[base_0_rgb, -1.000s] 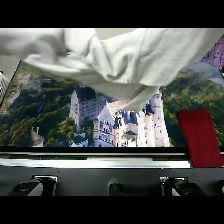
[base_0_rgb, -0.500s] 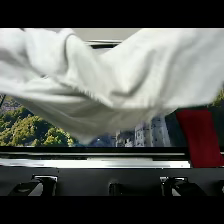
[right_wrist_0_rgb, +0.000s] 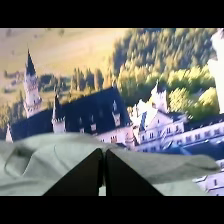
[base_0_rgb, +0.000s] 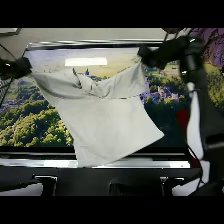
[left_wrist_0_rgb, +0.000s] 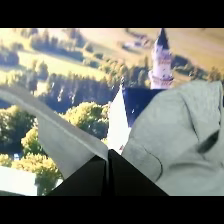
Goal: Fold the clothes and pants, and hang the long-sleeved shirts on hangers.
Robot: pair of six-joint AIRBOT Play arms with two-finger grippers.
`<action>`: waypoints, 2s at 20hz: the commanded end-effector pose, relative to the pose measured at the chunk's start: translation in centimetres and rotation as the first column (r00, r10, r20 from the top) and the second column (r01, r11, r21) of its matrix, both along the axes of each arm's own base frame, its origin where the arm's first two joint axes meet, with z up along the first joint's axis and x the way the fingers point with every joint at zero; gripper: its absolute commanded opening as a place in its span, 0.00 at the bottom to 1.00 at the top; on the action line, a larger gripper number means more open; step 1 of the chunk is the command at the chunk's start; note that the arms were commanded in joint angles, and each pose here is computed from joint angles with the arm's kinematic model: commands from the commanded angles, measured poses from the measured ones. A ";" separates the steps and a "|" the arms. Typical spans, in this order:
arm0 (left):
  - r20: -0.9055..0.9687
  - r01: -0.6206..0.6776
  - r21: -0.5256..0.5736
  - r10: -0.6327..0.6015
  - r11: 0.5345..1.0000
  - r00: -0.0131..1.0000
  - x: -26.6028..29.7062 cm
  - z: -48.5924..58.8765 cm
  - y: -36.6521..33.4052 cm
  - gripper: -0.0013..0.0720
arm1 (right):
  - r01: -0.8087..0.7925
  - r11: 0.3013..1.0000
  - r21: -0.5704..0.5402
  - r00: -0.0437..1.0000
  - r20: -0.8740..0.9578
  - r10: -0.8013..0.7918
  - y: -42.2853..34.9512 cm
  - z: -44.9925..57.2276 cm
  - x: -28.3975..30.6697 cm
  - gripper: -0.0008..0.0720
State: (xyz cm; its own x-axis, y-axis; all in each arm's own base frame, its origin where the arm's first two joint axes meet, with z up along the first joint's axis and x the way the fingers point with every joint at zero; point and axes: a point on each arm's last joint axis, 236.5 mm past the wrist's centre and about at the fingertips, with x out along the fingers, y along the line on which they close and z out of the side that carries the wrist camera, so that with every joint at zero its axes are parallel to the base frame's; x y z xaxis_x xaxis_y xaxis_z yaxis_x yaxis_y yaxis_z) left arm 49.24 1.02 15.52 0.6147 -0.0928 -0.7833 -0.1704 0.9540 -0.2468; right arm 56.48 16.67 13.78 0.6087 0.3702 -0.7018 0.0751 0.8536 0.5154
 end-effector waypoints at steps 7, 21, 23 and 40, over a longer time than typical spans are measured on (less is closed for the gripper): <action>-0.323 -0.039 -0.084 0.010 0.996 0.946 1.9 -16.1 -0.7 0.05 | -0.237 0.966 0.102 0.928 -0.270 0.256 2.2 -10.3 -2.8 0.48; -0.383 -0.021 -0.088 -0.014 0.996 0.924 0.2 -16.1 -1.0 0.05 | -0.110 0.992 0.054 0.819 -0.560 0.121 -16.6 -18.0 -23.0 0.68; -0.392 -0.020 -0.089 -0.017 0.996 0.920 0.0 -16.2 -1.0 0.05 | -0.075 0.995 0.065 0.832 -0.546 0.098 -15.8 -20.1 -23.0 0.69; -0.407 -0.018 -0.102 -0.026 0.995 0.913 -0.4 -16.2 -1.5 0.05 | -0.183 0.982 0.042 0.885 -0.428 0.183 -10.9 -20.0 -17.5 0.05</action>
State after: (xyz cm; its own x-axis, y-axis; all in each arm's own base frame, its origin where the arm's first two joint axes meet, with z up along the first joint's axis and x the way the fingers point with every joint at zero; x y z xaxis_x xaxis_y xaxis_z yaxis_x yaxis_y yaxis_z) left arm 48.86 -0.42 -0.73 0.2449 -0.1860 -0.9515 -0.2724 0.9287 -0.2516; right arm 35.64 5.99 -9.06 0.0856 0.4580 -0.8848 0.1649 0.8693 0.4659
